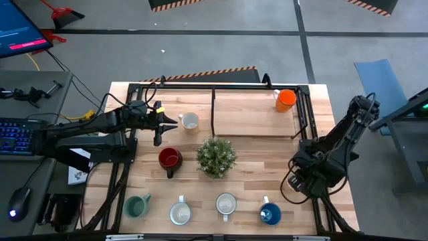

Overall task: Place coffee mugs
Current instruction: Put the orange patterned mug on the shelf

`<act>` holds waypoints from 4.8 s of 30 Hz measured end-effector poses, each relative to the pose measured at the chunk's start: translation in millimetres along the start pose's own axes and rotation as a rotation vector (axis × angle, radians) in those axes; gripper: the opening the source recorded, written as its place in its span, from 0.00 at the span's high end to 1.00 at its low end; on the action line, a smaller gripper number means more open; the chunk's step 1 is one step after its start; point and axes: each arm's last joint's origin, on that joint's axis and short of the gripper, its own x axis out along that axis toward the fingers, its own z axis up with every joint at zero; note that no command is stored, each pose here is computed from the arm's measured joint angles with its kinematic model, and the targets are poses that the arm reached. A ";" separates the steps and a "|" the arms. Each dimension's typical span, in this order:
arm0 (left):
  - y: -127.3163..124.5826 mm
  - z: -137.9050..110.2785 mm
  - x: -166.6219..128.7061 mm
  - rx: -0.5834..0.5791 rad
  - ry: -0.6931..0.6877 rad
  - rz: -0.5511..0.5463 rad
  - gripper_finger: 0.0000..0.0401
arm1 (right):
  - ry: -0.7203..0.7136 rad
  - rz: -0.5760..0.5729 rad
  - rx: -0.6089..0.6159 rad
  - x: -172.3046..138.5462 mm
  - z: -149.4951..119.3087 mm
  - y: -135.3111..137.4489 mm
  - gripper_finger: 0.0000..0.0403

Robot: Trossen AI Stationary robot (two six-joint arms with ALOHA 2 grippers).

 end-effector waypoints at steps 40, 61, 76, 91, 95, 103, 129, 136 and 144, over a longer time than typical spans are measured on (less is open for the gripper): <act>0.0 0.0 0.0 0.000 0.000 0.000 0.83 | 0.051 -0.113 0.106 12.8 -6.7 10.1 0.77; 0.0 0.0 0.0 0.000 0.000 0.000 0.83 | 0.148 -0.203 0.266 29.2 -16.0 26.4 0.77; 0.0 0.0 0.0 0.000 0.000 0.000 0.83 | 0.073 -0.281 0.386 45.3 -19.8 35.7 0.77; 0.0 0.0 0.0 0.000 0.000 0.000 0.83 | 0.012 -0.253 0.472 45.8 -13.9 37.4 0.95; 0.1 0.0 0.0 0.000 0.000 0.001 0.83 | -0.057 -0.217 0.472 45.6 -10.4 38.2 0.98; 0.1 0.0 0.0 0.000 0.000 0.001 0.83 | -0.209 -0.212 0.453 46.5 -1.1 34.7 1.00; 0.0 -0.1 -0.1 0.000 0.001 0.000 0.83 | -0.392 -0.326 0.157 -0.3 136.8 24.9 1.00; 0.1 -0.1 0.0 0.000 0.001 0.001 0.83 | -0.376 -0.377 0.054 -2.3 190.1 5.5 1.00; 0.0 -0.1 0.0 0.000 0.001 0.000 0.83 | -0.341 -0.379 0.009 -0.1 236.7 -24.2 1.00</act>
